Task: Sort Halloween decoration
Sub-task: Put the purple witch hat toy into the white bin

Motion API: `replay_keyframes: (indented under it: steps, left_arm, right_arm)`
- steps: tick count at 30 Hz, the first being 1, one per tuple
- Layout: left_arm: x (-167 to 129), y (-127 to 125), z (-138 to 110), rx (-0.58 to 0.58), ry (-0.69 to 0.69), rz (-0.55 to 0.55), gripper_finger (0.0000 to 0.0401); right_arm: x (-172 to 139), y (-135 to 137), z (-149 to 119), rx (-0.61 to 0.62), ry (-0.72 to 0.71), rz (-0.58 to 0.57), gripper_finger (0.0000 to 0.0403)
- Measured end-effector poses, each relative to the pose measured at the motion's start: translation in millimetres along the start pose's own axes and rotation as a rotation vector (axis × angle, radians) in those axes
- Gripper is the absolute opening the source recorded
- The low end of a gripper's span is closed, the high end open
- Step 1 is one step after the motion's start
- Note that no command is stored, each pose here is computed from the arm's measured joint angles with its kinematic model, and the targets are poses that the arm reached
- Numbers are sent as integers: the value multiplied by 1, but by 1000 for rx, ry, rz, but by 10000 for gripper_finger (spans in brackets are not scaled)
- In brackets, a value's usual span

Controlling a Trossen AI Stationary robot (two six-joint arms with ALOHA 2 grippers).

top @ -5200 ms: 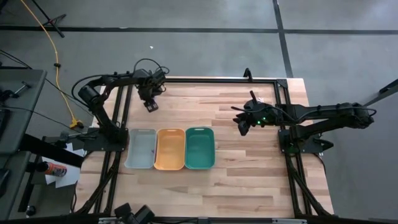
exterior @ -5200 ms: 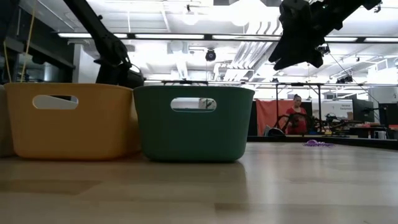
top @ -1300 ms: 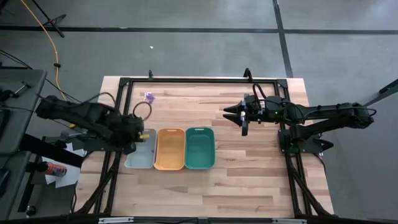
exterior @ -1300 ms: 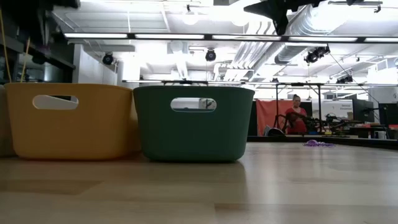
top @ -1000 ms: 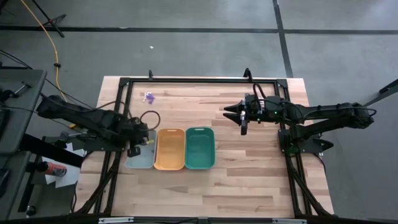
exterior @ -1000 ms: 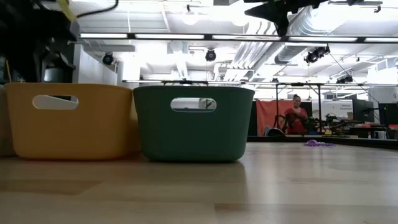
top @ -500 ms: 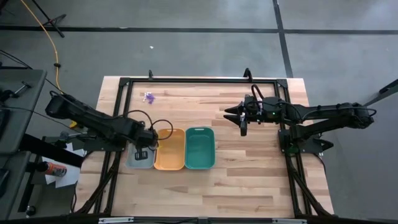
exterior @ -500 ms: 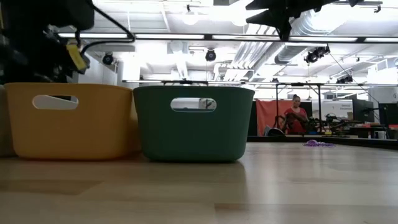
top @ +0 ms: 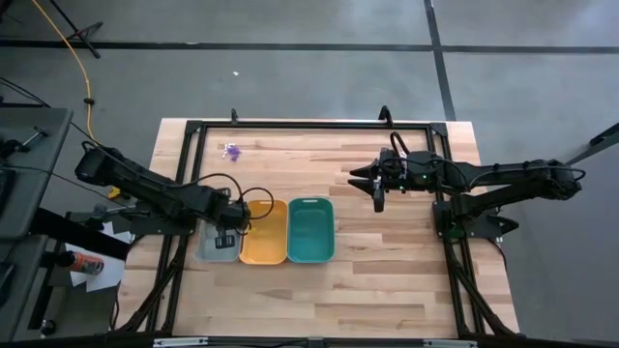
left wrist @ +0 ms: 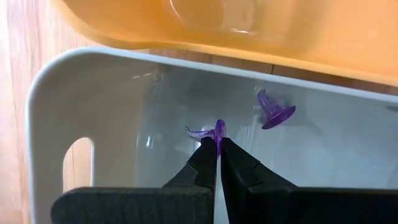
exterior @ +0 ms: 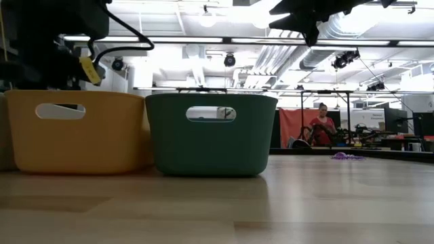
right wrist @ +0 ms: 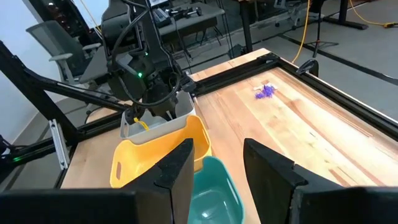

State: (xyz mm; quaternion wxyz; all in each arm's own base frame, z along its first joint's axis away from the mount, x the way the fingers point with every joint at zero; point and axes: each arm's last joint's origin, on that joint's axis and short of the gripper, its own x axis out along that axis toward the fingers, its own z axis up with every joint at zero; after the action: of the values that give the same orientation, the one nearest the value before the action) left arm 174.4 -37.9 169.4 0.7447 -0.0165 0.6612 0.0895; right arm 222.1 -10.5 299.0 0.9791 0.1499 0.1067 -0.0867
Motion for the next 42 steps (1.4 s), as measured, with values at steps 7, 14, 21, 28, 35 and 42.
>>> replay_keyframes:
  steps: [7, 14, 21, 28, 35, 42]
  left_arm:
    - [0, -1, -1, -1, 16, -37, 27]
    - [-2, -2, -2, -31, 45, -74, 98]
    - [-56, 7, 15, -19, -34, -63, 152]
    - [-144, 38, 42, -168, -564, 112, 160]
    - [-169, 77, 57, -281, -1021, 131, 159]
    - [-124, 100, 65, -365, -1199, 104, 159]
  right_arm:
    - [0, 0, -1, -1, 5, -2, 133]
    - [0, 0, 0, -8, 4, -1, 133]
    - [-1, 1, 3, -17, -8, 3, 133]
    - [-2, 3, 11, -30, -30, 1, 133]
    - [-8, -5, 31, -4, -53, -164, 133]
    - [-27, -53, 33, 369, 114, -581, 133]
